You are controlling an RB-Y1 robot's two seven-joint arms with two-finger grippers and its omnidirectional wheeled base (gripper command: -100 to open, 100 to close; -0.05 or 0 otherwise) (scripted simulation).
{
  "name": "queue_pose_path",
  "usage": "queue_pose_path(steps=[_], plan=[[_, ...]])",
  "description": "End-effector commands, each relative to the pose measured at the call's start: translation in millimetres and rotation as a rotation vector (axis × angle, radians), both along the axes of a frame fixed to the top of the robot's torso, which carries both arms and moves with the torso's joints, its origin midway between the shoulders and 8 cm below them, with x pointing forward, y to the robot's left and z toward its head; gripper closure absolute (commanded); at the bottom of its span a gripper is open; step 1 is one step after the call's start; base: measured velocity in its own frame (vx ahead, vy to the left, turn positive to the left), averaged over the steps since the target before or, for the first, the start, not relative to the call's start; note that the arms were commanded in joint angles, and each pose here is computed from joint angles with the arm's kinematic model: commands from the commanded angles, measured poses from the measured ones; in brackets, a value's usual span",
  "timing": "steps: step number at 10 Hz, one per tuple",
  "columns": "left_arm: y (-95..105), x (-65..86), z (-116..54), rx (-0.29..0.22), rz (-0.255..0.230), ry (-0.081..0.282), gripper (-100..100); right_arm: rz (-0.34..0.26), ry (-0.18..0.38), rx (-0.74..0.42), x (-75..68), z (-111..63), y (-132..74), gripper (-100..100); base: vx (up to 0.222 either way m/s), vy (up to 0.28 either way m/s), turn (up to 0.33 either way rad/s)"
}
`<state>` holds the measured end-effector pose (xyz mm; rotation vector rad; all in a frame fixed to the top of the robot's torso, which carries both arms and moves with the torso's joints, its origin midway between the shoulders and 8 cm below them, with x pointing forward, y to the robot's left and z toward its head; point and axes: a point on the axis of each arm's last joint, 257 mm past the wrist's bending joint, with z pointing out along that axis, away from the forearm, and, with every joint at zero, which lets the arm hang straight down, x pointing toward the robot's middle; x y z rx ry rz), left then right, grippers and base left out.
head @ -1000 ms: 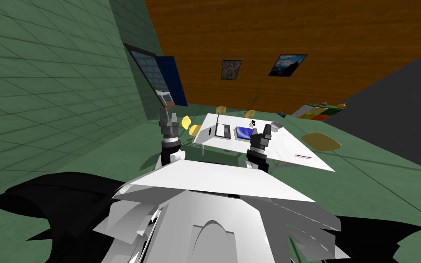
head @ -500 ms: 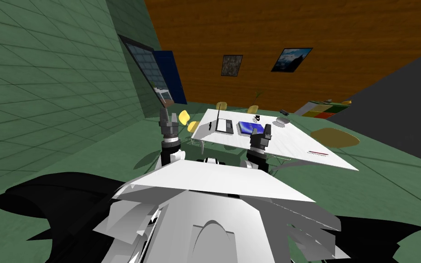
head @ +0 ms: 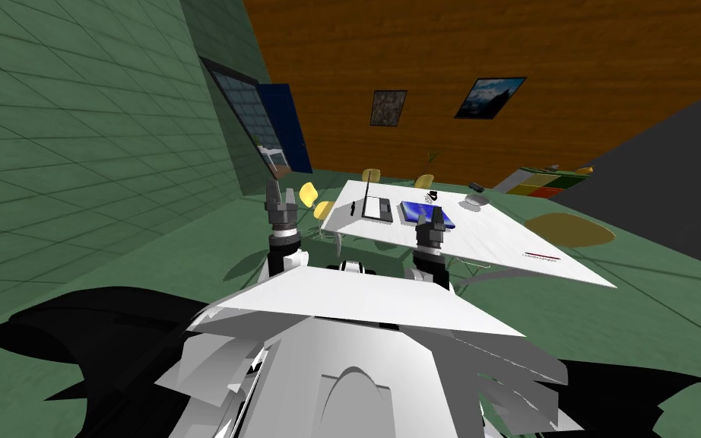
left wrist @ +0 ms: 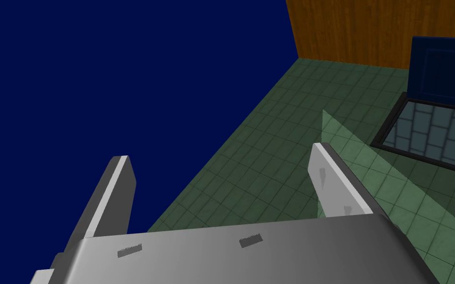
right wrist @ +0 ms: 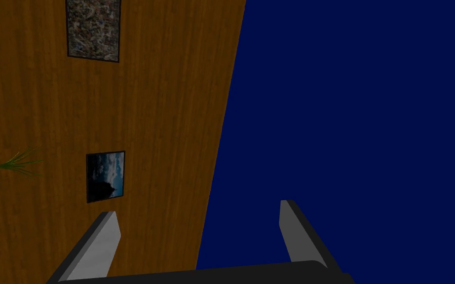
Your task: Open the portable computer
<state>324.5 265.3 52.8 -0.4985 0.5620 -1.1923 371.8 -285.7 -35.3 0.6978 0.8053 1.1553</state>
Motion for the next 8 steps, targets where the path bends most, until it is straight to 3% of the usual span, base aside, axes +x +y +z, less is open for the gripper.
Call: queue_pose_path(steps=[1, 8], plan=[[0.0, 0.0, 0.0, 0.000, 0.000, 0.000, 0, -0.016, 0.045, -0.126, 8.2, -14.1, 0, -100, 0.012, 0.080, 0.028], [0.0, 0.0, 0.0, 0.000, 0.000, 0.000, 0, -0.137, 0.170, -0.498, 34.8, -56.6, -22, -100, 0.022, 0.116, 0.038]])
